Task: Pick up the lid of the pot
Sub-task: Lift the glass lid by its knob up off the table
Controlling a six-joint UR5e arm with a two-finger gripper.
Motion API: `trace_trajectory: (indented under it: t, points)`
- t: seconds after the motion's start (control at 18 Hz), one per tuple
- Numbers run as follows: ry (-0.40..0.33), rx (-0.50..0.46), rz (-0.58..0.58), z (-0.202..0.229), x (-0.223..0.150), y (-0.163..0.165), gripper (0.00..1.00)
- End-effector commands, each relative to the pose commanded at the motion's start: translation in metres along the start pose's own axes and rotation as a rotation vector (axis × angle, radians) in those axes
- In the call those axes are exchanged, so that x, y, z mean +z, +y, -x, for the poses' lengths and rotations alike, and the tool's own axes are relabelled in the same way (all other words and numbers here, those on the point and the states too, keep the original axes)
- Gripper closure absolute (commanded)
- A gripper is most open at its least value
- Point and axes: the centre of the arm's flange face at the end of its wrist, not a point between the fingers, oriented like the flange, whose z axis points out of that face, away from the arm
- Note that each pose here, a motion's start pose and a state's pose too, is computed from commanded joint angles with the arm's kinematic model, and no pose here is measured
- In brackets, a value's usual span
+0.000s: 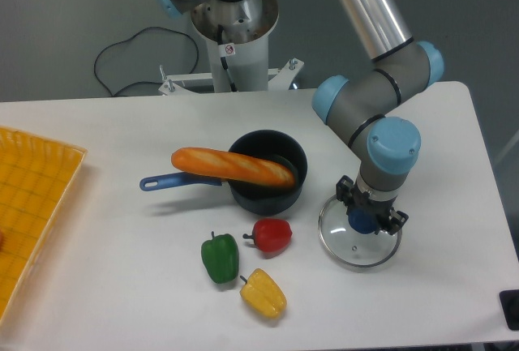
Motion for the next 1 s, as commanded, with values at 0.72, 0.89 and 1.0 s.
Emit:
trace_trajectory:
  t: [0.72, 0.89, 1.0]
  points:
    - [0.032, -0.001, 0.033, -0.020, -0.075, 0.009, 0.63]
    - [0.033, -0.003, 0.043, -0.021, -0.078, 0.011, 0.63]
    - [0.030, -0.003, 0.040, -0.019, -0.081, 0.010, 0.63]
